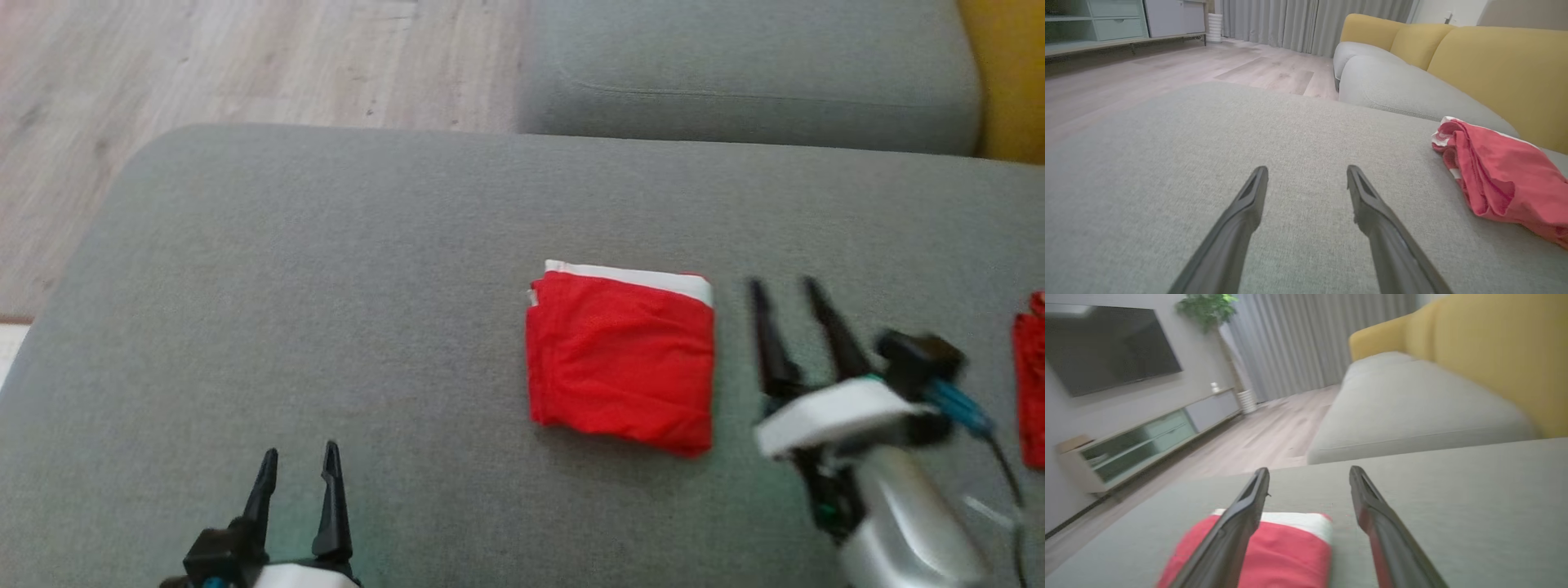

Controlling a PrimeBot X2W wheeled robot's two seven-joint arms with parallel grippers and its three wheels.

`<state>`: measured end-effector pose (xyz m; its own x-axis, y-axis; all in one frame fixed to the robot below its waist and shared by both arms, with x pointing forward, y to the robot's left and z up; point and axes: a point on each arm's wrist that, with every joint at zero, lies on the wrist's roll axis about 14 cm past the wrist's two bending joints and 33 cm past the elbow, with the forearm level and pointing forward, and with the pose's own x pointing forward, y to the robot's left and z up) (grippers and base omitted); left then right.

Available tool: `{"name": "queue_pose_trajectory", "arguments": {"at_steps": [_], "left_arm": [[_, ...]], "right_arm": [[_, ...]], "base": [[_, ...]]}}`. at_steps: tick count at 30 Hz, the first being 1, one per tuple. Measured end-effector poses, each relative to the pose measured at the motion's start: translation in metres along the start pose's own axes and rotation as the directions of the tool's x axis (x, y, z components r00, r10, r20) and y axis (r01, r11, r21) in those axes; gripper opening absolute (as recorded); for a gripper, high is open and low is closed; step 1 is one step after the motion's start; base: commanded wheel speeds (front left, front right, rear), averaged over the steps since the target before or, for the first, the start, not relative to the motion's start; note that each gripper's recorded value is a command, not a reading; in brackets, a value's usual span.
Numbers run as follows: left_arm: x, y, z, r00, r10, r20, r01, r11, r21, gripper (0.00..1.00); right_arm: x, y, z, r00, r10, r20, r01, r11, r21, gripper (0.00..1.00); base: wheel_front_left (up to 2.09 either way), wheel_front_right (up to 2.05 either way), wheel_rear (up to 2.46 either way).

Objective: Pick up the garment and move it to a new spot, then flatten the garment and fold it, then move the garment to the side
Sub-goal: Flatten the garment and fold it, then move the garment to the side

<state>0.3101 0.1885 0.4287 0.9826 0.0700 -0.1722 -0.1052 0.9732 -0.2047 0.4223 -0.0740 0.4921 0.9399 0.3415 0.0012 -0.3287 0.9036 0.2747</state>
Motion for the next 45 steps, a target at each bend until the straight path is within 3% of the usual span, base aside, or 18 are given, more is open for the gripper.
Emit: {"name": "queue_pose_trajectory", "arguments": {"at_steps": [3,6,19,27,33,37,42,43,44,45], "left_arm": [[0.003,-0.005,0.003,1.000,-0.019,0.009,0.018,0.999,0.030,1.00],[0.005,-0.009,0.010,0.999,-0.030,0.030,0.029,0.999,0.043,1.00],[-0.010,-0.017,-0.004,0.998,-0.062,-0.005,0.062,0.994,0.087,1.00],[-0.011,-0.028,-0.009,0.995,-0.093,-0.025,0.095,0.992,0.084,1.00],[-0.009,-0.036,-0.012,0.994,-0.108,-0.035,0.110,0.992,0.061,1.00],[-0.014,-0.028,-0.018,0.995,-0.079,-0.055,0.081,0.996,0.046,1.00],[-0.024,-0.009,-0.027,0.997,-0.010,-0.083,0.014,0.999,0.041,1.00],[-0.025,-0.007,-0.028,0.996,-0.001,-0.089,0.005,0.999,0.041,1.00],[-0.026,-0.005,-0.030,0.995,0.005,-0.096,-0.001,0.999,0.040,1.00],[-0.025,-0.005,-0.031,0.995,0.007,-0.100,-0.003,0.999,0.041,1.00]], "right_arm": [[-0.025,-0.036,-0.004,0.994,-0.114,0.003,0.114,0.992,-0.054,1.00],[-0.045,-0.049,-0.019,0.986,-0.161,-0.037,0.157,0.982,-0.101,1.00],[-0.085,-0.050,-0.053,0.971,-0.201,-0.127,0.190,0.977,-0.092,1.00],[-0.072,-0.025,-0.074,0.974,-0.117,-0.196,0.106,0.992,-0.063,1.00],[-0.013,0.002,-0.071,0.976,-0.009,-0.220,0.000,0.999,-0.038,1.00],[0.008,0.008,-0.091,0.951,0.010,-0.308,-0.019,1.000,-0.024,1.00],[0.002,-0.004,-0.130,0.904,-0.036,-0.426,0.036,0.999,-0.006,1.00],[0.003,-0.004,-0.132,0.904,-0.036,-0.426,0.037,0.999,-0.005,0.91],[0.007,-0.003,-0.133,0.904,-0.032,-0.425,0.033,0.999,-0.004,0.49],[0.010,-0.003,-0.133,0.905,-0.031,-0.423,0.034,0.999,-0.001,0.00]], "base": [[0.00,0.00,0.00],[0.00,0.00,0.00],[0.00,0.00,0.00],[0.00,0.00,0.00],[0.00,0.00,0.00],[0.00,0.00,0.00],[0.00,0.00,0.00],[0.00,0.00,0.00],[0.00,0.00,0.00],[0.00,0.00,0.00]]}}
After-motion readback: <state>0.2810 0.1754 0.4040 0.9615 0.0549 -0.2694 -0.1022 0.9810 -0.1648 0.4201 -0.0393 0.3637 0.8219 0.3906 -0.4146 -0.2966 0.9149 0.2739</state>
